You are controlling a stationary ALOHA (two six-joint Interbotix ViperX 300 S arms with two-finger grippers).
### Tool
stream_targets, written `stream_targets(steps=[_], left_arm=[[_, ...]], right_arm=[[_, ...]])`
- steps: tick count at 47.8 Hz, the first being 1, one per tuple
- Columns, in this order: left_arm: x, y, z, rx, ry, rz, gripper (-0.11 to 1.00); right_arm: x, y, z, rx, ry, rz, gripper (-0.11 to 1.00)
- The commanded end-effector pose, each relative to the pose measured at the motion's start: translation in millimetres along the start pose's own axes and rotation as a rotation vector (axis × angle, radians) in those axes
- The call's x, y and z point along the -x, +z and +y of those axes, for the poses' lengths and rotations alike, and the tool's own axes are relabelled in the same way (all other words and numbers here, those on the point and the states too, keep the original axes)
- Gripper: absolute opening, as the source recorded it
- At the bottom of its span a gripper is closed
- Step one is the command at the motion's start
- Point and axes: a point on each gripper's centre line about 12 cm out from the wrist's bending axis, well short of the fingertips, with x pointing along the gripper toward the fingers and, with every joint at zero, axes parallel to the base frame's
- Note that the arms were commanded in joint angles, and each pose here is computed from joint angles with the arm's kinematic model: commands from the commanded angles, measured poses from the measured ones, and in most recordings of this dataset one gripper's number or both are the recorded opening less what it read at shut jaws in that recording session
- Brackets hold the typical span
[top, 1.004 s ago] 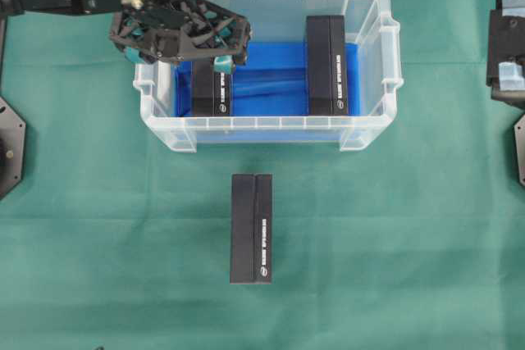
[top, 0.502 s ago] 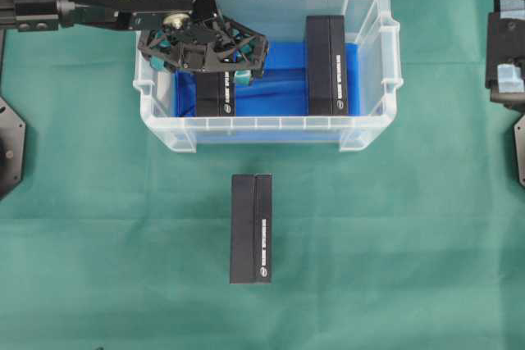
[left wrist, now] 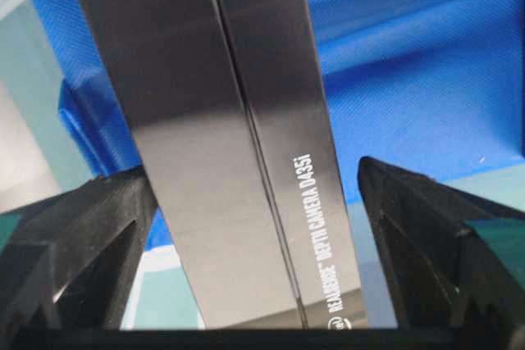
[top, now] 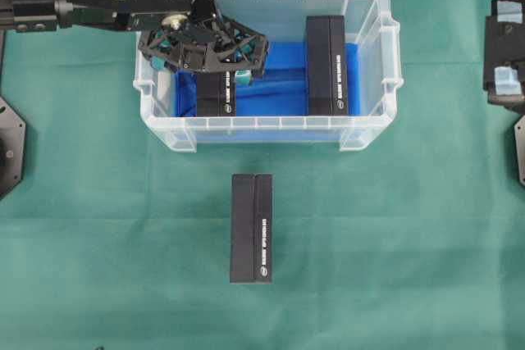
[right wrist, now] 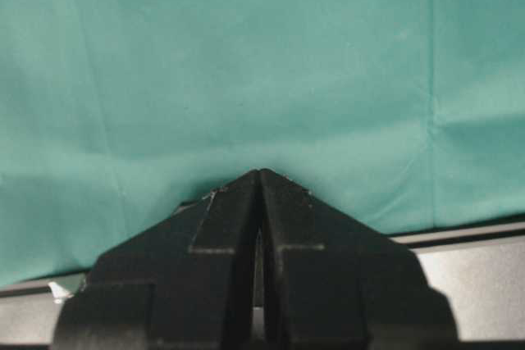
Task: Take the box out of the case with the left arm.
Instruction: 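Lower the left gripper around the left black box and close it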
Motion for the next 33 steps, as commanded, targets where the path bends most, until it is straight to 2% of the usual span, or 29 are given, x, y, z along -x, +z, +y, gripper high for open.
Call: stream_targets(steps=[1,7,19,33], left_arm=[[-2.0,-0.5,-1.6,0.007,-0.015,0.003,0.88],[-1.1,-4.2,-1.0,0.015,-0.005,0.015,0.63],[-1.0,-9.2,5.3,0.012,0.036,0.035,0.63],[5.9,-13.0,8.3,0.009,0.03,0.033,0.63]], right_arm=[[3.1,1.6,0.7,0.001,0.006,-0.014,-0.01],[2.7,1.4,0.7,0.001,0.005,-0.013,-0.01],[2.3,1.6,0.8,0.001,0.005,-0.011,-0.01],[2.3,3.4,1.2,-0.001,0.009,-0.026,-0.01]])
